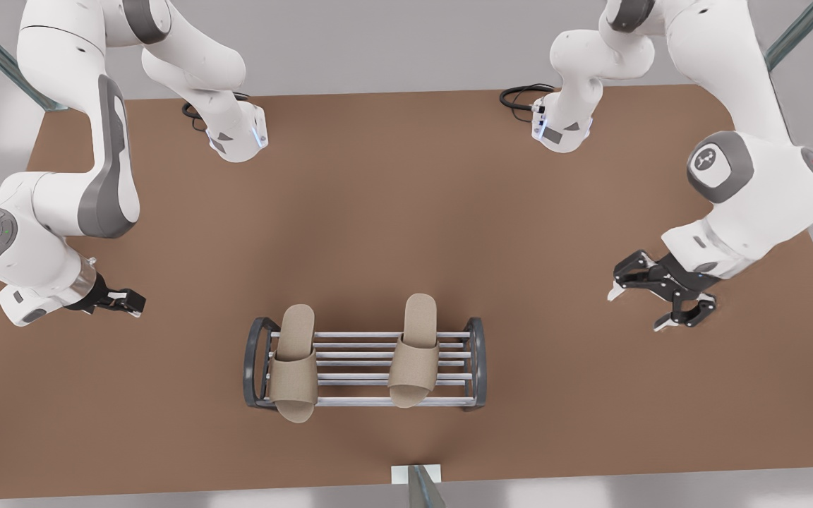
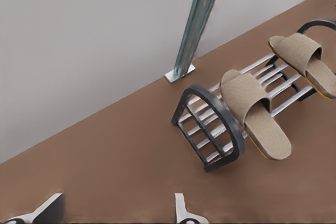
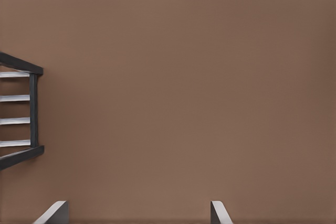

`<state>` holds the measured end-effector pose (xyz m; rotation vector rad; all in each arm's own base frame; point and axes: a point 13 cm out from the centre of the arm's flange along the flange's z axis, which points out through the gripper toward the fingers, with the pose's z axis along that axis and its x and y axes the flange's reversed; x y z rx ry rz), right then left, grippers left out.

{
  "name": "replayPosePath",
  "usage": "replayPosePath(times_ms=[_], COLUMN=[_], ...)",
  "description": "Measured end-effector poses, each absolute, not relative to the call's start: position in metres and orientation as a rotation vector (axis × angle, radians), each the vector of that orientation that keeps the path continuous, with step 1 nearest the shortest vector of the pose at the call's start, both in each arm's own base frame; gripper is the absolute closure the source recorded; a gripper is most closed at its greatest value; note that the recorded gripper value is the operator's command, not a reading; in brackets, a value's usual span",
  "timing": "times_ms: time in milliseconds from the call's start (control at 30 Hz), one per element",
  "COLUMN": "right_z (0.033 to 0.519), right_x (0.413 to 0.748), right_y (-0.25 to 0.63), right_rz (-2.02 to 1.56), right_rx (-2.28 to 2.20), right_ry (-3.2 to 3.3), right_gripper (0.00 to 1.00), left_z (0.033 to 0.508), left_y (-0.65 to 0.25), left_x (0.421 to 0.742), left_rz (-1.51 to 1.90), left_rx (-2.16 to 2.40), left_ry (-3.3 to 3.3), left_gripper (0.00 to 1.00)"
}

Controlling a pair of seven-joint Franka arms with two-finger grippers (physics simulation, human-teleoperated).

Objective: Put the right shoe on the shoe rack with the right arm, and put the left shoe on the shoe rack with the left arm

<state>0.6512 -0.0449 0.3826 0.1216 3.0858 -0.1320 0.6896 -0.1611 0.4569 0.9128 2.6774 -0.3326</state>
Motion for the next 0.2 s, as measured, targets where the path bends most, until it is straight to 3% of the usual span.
replayPosePath(times_ms=[33, 67, 100, 200], right_z=[0.383, 0.383, 0.383, 0.384], right_x=[0.651, 0.651, 0.651, 0.652], right_y=[-0.044, -0.045, -0.045, -0.045], right_rz=[-0.132, -0.132, -0.133, -0.132], right_rx=[0.120, 0.121, 0.121, 0.118], right_ry=[3.085, 3.085, 3.085, 3.084], right_gripper=[0.00, 0.00, 0.00, 0.00], left_z=[0.413, 0.401, 0.420, 0.420], left_y=[-0.176, -0.176, -0.168, -0.136], left_x=[0.642, 0.624, 0.630, 0.607], left_rz=[-0.283, -0.219, -0.162, -0.066], left_rx=[1.005, 1.046, 1.047, 0.994], left_ry=[2.810, 2.888, 2.929, 3.137], left_gripper=[0.00, 0.00, 0.00, 0.00])
